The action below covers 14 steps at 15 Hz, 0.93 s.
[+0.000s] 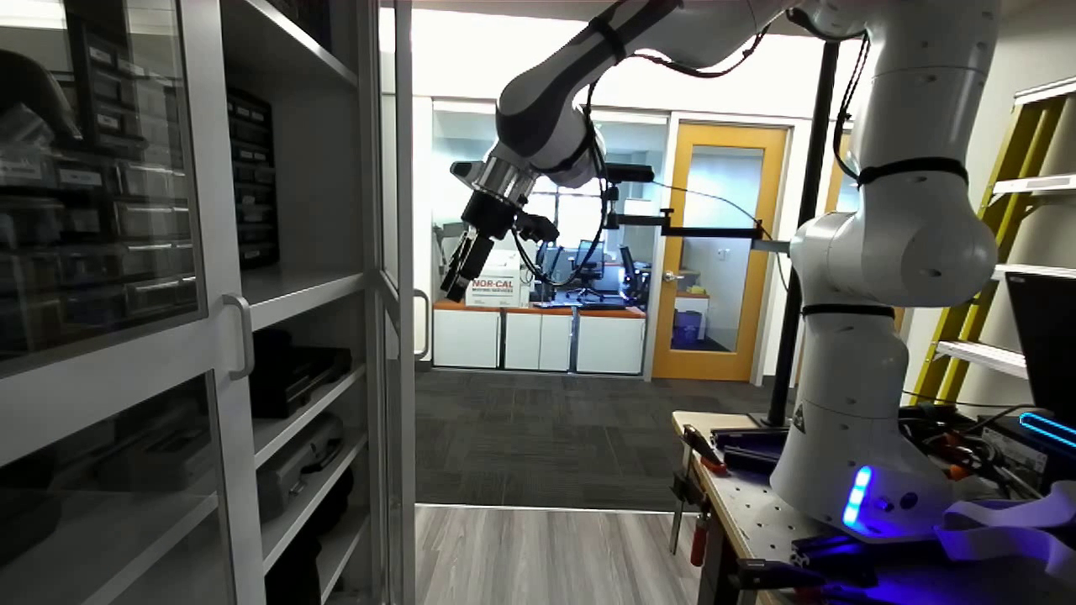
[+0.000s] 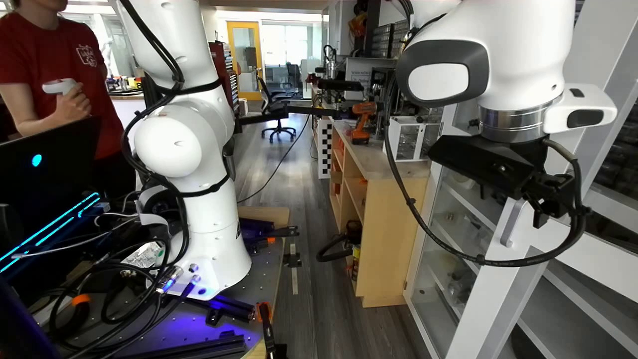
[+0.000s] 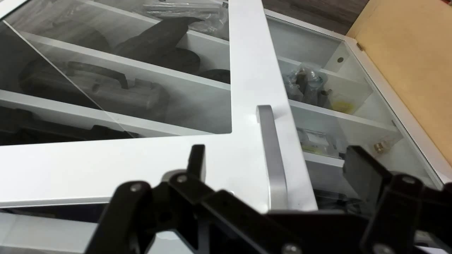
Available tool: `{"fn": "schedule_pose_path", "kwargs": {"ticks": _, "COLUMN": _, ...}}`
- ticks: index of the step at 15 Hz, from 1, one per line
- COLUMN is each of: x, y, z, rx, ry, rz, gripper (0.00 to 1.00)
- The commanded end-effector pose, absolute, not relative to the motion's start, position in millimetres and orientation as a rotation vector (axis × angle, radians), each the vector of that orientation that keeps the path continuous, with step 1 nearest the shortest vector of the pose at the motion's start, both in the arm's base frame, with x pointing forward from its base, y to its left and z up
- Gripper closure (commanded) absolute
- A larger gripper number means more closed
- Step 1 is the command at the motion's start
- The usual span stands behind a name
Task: Close the cabinet door
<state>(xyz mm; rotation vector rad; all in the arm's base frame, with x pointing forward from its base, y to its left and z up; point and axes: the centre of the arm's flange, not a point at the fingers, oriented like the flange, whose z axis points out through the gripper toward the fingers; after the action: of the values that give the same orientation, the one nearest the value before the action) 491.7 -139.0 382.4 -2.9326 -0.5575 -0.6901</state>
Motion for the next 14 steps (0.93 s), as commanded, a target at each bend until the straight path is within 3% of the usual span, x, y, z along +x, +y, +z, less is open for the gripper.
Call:
{"fn": "schedule_pose_path", "kwargs": {"ticks": 1, "x": 501.3, "y": -149.5, "z": 370.2, "rx": -2.898, "ry": -0.575, "rz": -0.719, "gripper": 0.00}}
{"fn": "schedule_pose_path", "kwargs": {"ticks": 10, "x": 526.5, "y": -138.1, "z": 352.6, "rx": -2.825, "ry": -0.607, "rz": -0.755, "gripper": 0.00}}
{"fn": "schedule_pose_path", "kwargs": {"ticks": 11, "x": 529.2, "y": -136.2, "z": 352.1, "rx": -2.815, "ry": -0.614, "rz": -0.761, "gripper": 0.25}}
{"fn": "schedule_pose_path", "kwargs": {"ticks": 12, "x": 531.4, "y": -134.2, "z": 352.3, "rx": -2.818, "ry": -0.612, "rz": -0.761, "gripper": 0.26}}
{"fn": "schedule_pose_path", "kwargs": {"ticks": 14, "x": 532.4, "y": -130.9, "z": 355.4, "rx": -2.830, "ry": -0.623, "rz": -0.745, "gripper": 0.40}}
